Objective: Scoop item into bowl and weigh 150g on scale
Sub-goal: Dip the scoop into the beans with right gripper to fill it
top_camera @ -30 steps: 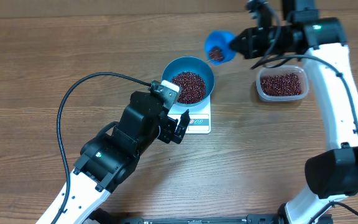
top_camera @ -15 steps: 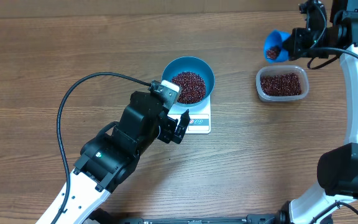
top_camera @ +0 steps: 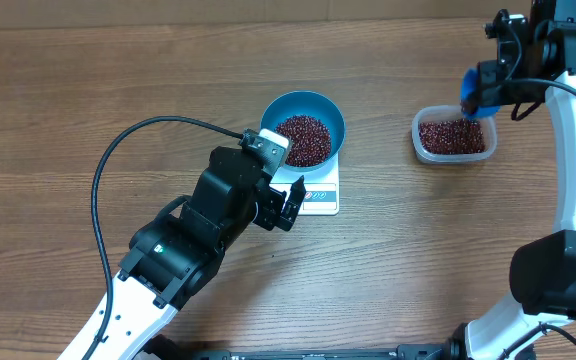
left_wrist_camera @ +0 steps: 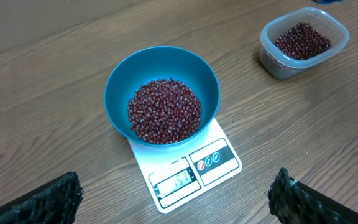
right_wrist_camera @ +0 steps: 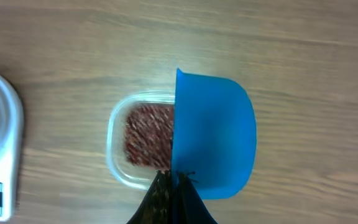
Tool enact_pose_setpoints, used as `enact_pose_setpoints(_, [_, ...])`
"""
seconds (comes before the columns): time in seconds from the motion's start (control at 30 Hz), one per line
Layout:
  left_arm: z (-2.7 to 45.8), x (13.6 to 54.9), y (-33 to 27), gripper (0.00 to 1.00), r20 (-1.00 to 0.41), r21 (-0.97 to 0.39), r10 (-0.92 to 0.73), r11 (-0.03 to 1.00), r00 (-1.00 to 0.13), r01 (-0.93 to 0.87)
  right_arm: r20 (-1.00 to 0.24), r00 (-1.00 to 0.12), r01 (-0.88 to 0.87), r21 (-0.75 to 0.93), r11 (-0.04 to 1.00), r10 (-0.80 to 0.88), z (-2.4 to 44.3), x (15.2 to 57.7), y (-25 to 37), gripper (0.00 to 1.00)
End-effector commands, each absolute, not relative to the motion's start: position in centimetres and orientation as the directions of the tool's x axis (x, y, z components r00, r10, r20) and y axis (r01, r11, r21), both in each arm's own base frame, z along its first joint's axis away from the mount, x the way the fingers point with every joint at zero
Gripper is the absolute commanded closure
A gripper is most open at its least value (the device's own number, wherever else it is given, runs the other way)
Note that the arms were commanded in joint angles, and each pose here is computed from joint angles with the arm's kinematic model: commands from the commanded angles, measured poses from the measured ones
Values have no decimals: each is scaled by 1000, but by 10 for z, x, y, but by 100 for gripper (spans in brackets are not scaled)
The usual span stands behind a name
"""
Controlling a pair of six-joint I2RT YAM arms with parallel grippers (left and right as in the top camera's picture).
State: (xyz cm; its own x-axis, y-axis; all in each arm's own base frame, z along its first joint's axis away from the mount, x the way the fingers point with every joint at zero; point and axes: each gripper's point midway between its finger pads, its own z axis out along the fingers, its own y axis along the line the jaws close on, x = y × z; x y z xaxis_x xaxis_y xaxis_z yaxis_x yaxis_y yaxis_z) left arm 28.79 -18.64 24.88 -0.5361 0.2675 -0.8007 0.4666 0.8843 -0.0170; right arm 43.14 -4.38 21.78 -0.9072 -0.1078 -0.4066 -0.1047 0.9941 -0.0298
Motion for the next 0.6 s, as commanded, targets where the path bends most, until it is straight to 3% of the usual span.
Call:
enact_pose_setpoints(0.0, [250, 290, -183, 0, -805, -6, 266, 890, -529, 456, -399, -904, -116, -122, 986, -156, 227, 429, -49, 96])
enact_pose_setpoints(0.57, [250, 290, -183, 1, -805, -6, 267, 890, -530, 457, -354, -921, -50, -308, 950, -163, 231, 426, -48, 96])
